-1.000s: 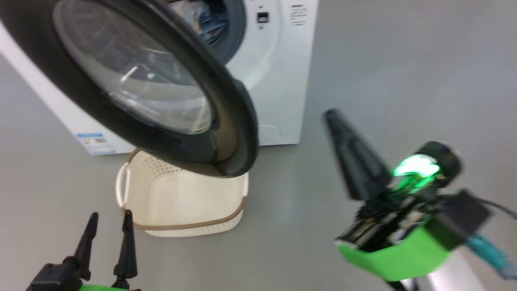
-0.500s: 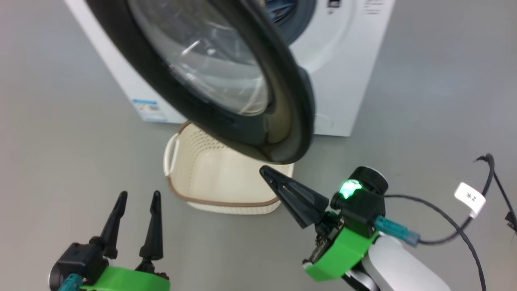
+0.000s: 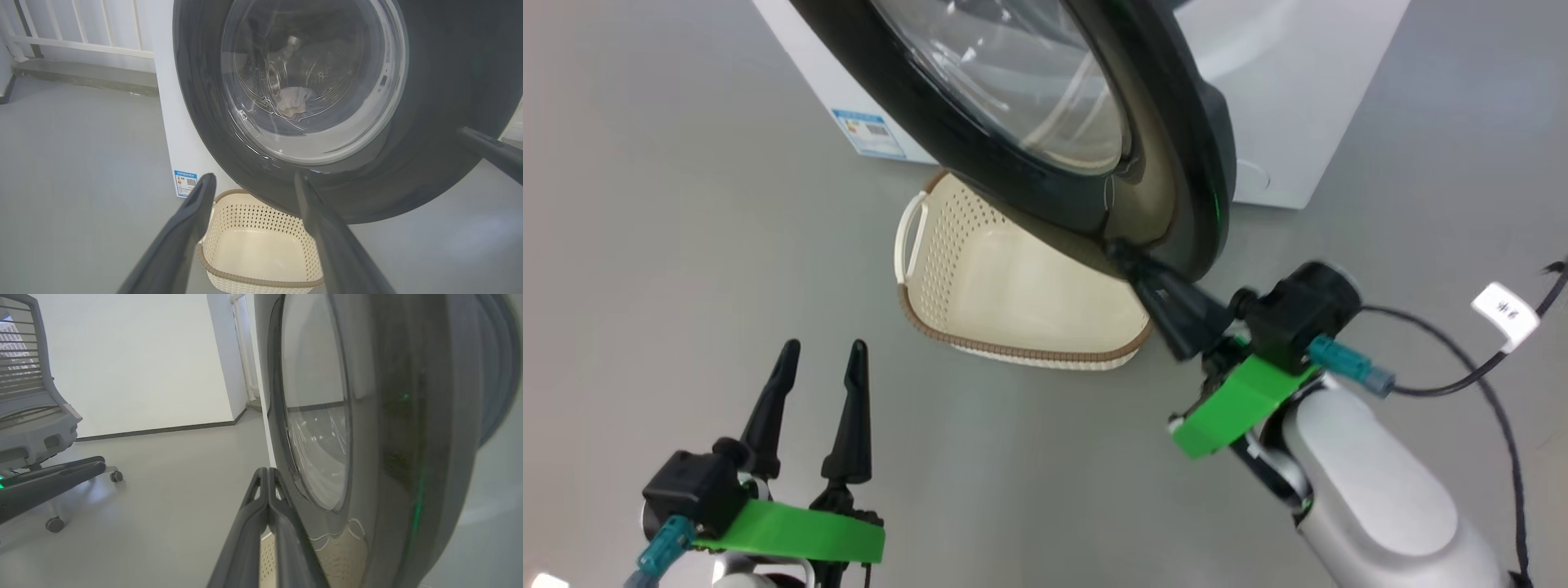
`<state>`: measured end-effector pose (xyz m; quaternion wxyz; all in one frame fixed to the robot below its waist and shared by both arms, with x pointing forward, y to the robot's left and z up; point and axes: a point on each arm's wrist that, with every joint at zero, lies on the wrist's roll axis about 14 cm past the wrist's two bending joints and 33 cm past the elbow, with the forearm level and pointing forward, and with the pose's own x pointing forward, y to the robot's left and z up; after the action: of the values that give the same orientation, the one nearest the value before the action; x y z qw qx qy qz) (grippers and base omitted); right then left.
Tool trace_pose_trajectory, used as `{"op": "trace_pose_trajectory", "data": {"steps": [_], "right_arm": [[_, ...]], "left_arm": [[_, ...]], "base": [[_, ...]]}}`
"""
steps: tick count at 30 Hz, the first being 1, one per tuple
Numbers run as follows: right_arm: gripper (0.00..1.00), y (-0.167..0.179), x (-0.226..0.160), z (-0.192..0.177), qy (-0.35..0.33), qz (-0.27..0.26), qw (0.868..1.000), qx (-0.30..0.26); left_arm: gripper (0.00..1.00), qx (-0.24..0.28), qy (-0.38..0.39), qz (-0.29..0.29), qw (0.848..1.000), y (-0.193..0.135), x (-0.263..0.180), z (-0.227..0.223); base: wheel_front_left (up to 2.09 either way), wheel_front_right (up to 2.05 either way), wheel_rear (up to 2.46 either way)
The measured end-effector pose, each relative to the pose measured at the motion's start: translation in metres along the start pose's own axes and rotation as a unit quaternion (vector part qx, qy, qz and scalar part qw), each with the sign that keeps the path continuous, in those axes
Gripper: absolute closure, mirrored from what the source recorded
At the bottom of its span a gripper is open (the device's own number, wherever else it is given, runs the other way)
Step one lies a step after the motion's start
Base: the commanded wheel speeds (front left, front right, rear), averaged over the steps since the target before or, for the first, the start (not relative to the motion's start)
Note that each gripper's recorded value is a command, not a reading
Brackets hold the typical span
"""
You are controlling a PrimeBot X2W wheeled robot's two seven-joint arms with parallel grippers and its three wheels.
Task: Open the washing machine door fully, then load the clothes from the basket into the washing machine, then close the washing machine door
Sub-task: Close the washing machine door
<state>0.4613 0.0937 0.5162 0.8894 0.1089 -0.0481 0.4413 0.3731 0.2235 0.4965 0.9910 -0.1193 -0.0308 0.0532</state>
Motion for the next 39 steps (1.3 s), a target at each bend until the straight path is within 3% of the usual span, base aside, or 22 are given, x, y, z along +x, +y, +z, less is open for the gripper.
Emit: {"op": "trace_pose_trajectory", "data": {"steps": [12,25,39], "right_arm": [[1.0,-0.076,0.017,0.011,-0.048,-0.098,0.994,-0.024],[1.0,-0.151,0.042,0.051,-0.135,-0.17,0.974,-0.061],[1.0,-0.203,0.077,0.038,-0.15,-0.188,0.969,-0.062]], "left_arm": [[0.0,-0.016,0.029,0.005,0.999,0.001,0.015,-0.024],[0.0,-0.033,0.065,-0.01,0.997,-0.009,0.038,-0.058],[0.0,-0.058,0.103,-0.019,0.993,-0.016,0.062,-0.099]], "base": [[0.0,0.0,0.0],[0.0,0.0,0.0],[0.0,0.0,0.0]]}}
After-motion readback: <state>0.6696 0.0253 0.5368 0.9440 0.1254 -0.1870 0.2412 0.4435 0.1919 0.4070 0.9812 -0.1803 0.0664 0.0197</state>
